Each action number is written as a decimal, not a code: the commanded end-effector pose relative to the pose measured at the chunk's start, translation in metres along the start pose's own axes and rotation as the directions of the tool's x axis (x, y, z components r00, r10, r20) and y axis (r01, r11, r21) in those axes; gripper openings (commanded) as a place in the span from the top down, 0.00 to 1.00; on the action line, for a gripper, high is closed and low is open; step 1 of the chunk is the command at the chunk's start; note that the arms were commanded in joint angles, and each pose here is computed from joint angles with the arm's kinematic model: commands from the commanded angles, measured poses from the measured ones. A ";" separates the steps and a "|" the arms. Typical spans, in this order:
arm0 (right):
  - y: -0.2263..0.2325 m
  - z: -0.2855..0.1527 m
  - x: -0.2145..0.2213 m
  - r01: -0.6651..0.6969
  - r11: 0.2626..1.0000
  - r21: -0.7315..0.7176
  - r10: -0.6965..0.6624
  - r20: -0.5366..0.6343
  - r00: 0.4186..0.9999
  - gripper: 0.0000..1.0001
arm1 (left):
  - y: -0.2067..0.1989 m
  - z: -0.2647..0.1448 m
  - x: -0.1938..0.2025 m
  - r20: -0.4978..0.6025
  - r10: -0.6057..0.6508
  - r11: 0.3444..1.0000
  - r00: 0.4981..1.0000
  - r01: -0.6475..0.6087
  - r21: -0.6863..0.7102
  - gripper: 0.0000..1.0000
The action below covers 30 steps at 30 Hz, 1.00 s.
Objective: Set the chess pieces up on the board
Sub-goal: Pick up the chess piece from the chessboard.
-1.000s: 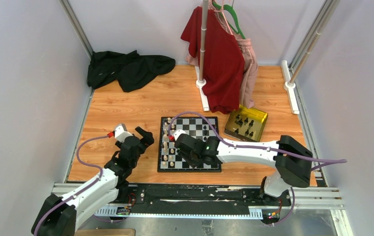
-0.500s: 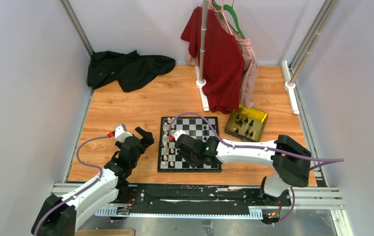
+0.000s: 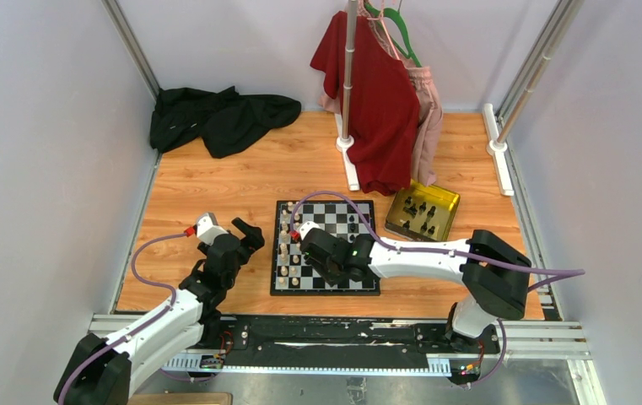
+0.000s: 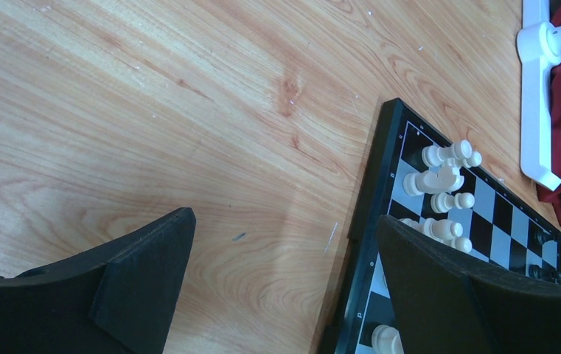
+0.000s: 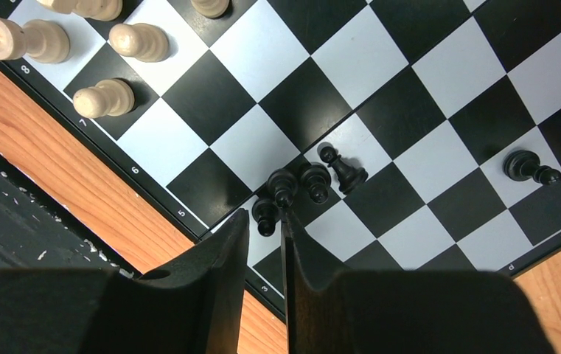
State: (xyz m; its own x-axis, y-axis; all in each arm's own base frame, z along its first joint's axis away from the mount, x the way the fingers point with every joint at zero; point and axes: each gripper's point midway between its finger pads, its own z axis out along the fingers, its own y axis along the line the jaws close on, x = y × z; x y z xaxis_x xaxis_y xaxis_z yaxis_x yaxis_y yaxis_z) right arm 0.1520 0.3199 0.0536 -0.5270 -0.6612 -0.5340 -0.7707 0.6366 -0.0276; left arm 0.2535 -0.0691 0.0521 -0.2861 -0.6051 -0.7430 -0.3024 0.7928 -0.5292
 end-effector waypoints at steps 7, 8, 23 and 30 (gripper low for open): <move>-0.003 0.007 0.005 -0.017 1.000 -0.009 0.017 -0.017 1.000 0.82 | 0.008 0.001 0.000 0.015 0.005 1.000 1.000 -0.004 -0.023 0.00; -0.004 0.007 0.005 -0.017 1.000 -0.008 0.017 -0.018 1.000 0.83 | 0.009 0.001 0.000 0.015 0.004 1.000 1.000 -0.004 -0.024 0.00; -0.011 -0.013 0.003 -0.029 0.999 0.017 0.029 0.001 1.000 0.99 | 0.006 0.001 -0.001 0.017 0.003 1.000 1.000 -0.003 -0.015 0.00; -0.019 -0.029 -0.001 -0.037 0.998 0.044 0.036 0.024 0.999 1.00 | 0.005 0.001 -0.002 0.017 0.002 1.000 1.000 -0.002 -0.014 0.00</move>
State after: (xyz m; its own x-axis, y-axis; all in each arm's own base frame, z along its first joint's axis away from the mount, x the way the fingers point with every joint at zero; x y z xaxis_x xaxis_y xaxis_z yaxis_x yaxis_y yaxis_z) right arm 0.1525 0.3117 0.0691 -0.5318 -0.6438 -0.5502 -0.7637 0.6454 -0.0170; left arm 0.2532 -0.0689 0.0516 -0.2866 -0.6048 -0.7430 -0.3027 0.7930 -0.5287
